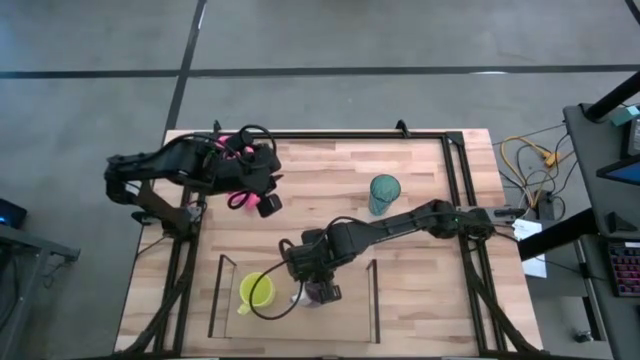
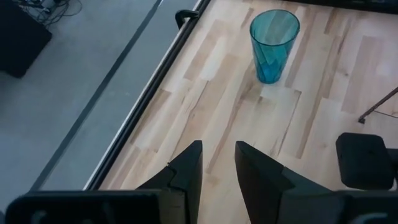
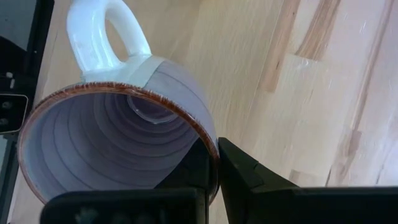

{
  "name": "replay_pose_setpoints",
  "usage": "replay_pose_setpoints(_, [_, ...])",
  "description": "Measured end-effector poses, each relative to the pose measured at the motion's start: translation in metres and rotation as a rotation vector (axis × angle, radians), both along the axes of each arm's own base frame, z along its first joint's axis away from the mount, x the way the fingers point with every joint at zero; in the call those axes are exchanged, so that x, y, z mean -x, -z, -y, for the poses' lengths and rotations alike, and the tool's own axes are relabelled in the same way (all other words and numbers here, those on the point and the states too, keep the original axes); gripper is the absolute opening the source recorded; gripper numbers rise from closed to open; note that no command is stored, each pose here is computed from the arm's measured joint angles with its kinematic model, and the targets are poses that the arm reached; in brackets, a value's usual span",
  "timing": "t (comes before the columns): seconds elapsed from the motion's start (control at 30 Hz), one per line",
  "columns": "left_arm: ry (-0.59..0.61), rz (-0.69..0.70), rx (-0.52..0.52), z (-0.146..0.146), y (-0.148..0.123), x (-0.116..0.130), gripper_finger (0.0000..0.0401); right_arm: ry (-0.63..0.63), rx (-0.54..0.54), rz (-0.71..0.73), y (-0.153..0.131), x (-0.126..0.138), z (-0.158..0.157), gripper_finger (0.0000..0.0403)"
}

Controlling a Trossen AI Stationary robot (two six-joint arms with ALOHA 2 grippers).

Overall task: Stack small to large cups/mugs on shelf
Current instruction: Put the purple patterned mug on the shelf

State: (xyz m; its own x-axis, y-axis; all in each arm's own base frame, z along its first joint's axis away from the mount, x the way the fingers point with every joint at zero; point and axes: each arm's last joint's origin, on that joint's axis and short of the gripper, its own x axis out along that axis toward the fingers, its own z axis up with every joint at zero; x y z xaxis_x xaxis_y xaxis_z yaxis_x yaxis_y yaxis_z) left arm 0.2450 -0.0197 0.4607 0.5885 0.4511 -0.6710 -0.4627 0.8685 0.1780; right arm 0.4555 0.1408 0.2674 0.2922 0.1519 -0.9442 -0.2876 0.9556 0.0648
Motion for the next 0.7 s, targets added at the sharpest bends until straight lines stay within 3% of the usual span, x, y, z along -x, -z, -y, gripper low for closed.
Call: replay_pose_setpoints(0.7, [-0.009, -0.02, -0.003, -0.0015, 0.0045, -0.0065, 0.0082, -0.002, 0.004, -0.01, -0.0001, 0.0011, 0.0002, 0.0013])
